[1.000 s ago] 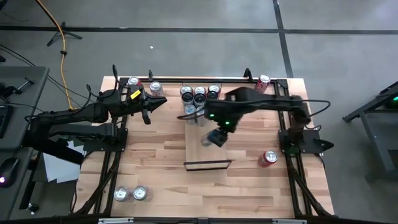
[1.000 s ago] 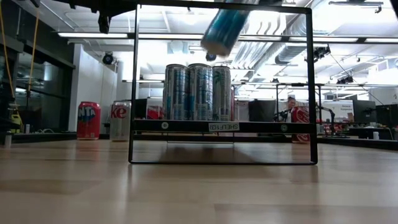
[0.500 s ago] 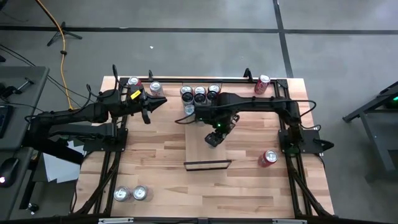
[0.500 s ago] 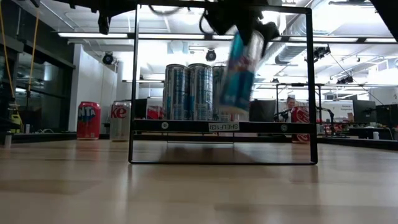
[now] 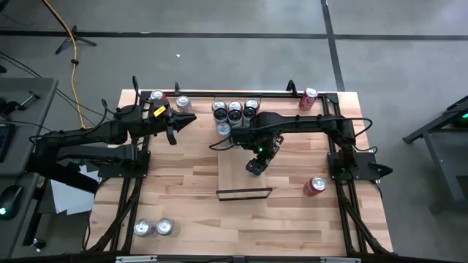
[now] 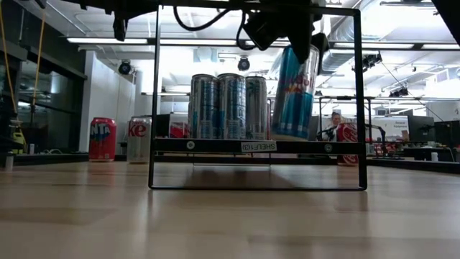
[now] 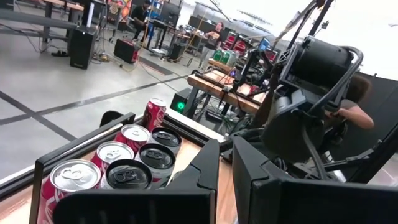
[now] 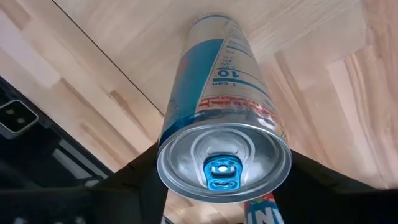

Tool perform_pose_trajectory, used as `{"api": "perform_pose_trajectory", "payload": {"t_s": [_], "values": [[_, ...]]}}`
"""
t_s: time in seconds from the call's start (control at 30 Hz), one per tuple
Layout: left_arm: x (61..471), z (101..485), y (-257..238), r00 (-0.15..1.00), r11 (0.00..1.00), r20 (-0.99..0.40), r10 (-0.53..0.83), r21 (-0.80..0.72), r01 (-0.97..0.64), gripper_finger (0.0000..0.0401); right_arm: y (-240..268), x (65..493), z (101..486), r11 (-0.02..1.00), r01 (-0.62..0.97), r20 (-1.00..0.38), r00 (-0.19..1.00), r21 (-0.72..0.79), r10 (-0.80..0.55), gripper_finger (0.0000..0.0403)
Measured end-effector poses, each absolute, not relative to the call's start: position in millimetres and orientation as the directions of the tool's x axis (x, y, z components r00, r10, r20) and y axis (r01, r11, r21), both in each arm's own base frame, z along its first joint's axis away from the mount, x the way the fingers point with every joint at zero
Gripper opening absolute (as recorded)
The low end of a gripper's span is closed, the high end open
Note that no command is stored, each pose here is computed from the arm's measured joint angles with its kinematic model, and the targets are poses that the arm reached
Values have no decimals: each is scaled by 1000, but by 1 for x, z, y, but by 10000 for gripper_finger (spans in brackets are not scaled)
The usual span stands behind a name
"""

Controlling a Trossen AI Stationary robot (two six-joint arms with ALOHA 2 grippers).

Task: Place canned beverage on shelf
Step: Put the blue soda can on the shelf aligned with the other blue soda can

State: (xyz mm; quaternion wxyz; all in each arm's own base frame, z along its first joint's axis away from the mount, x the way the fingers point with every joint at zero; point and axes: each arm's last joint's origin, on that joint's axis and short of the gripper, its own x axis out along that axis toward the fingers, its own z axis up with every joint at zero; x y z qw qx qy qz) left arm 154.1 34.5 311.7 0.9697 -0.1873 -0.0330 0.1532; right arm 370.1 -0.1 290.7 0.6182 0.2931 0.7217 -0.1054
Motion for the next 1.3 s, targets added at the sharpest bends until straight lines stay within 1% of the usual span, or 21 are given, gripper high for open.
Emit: {"api": "perform_pose_trajectory", "payload": {"t_s": [0.03,0.17,0.27,0.37,0.53,0.8,0.87,0.93,1.03,1.13,1.23,1.3], "values": [[154,312,35,951,883,7,310,-374,-285,0,0,370,290,810,549,-955,-67,208,290,230],[154,312,35,950,882,7,312,-374,-287,0,-1,370,290,822,530,-956,-66,209,285,307],[154,312,35,950,882,6,312,-374,-287,0,-1,370,290,829,528,-964,-68,183,256,336],[154,312,35,950,882,6,312,-374,-288,0,-2,370,290,838,518,-968,-69,170,239,344],[154,312,35,950,882,6,313,-374,-288,0,-2,367,295,879,438,-970,-55,189,236,346],[154,312,35,950,888,5,313,-357,-291,0,8,330,350,918,321,-972,102,233,211,347],[154,311,35,950,888,5,313,-357,-291,0,18,317,362,948,247,-976,136,202,173,347],[154,312,35,950,888,5,313,-357,-291,0,29,307,365,980,149,-983,142,135,114,348],[154,312,35,948,886,5,318,-357,-295,0,45,297,364,997,-73,-989,139,35,45,348],[154,311,35,945,884,5,326,-357,-303,0,56,293,362,953,-290,-987,157,-89,-45,348],[154,312,35,942,881,5,335,-358,-311,0,61,298,358,891,-402,-968,211,-210,-133,348],[154,312,35,942,880,5,336,-358,-312,0,63,305,353,842,-465,-957,222,-273,-188,348]]}}
